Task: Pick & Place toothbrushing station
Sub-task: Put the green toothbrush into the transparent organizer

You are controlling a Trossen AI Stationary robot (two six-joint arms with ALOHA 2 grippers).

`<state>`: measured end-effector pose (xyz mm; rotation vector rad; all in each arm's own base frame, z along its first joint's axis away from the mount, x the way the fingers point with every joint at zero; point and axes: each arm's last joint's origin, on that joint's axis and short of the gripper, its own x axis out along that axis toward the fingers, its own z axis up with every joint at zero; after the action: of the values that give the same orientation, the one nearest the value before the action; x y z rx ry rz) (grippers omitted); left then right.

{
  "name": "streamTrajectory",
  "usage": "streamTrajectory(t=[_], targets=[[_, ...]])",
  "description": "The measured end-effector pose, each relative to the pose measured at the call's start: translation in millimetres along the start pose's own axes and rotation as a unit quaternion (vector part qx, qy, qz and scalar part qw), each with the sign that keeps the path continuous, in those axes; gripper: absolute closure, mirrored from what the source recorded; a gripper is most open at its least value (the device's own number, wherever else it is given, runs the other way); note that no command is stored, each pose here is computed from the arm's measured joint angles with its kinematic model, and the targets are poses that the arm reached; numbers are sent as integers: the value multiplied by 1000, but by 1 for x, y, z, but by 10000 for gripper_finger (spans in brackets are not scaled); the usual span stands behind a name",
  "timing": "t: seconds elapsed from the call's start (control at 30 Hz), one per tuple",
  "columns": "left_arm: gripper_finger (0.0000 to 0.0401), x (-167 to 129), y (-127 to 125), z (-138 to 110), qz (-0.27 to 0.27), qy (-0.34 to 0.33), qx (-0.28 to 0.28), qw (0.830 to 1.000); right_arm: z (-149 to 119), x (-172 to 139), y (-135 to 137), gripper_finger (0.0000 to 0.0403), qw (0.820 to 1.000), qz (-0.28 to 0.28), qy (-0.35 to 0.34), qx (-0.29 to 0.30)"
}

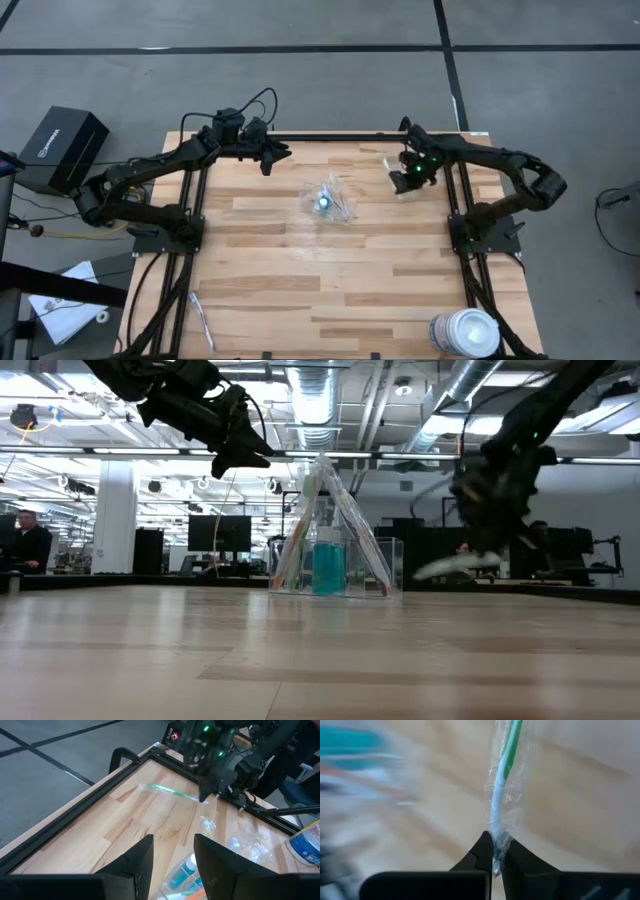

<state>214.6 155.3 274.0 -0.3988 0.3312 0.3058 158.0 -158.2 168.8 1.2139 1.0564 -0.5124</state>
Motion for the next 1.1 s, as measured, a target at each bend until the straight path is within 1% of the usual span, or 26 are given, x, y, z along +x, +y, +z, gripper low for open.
streamTrajectory(t=[0.1,0.2,0.3,0.47,0.57,0.7,0.8,0.87,1.0,1.1], targets=[[265,0,0,0,0,0,0,1000,-2,-16,18,398,997,80,-24,7],[265,0,0,0,0,1,0,1000,-6,-35,33,399,986,160,-45,18],[265,0,0,0,0,1,2,1000,-14,-52,47,400,971,230,-51,33],[265,0,0,0,0,1,5,1000,-37,-79,73,401,945,319,-46,52],[265,0,0,0,0,1,5,1000,-53,-93,91,401,926,372,-20,63],[265,0,0,0,2,1,6,1000,-76,-98,106,401,910,398,69,89],[265,0,0,0,2,0,6,1000,-92,-99,114,401,900,397,152,98],[265,0,0,0,2,0,6,1000,-101,-98,118,401,895,388,191,104],[265,0,0,0,3,0,4,1000,-112,-93,125,401,892,369,234,117],[265,0,0,0,3,0,2,1000,-113,-91,130,401,888,370,240,130]])
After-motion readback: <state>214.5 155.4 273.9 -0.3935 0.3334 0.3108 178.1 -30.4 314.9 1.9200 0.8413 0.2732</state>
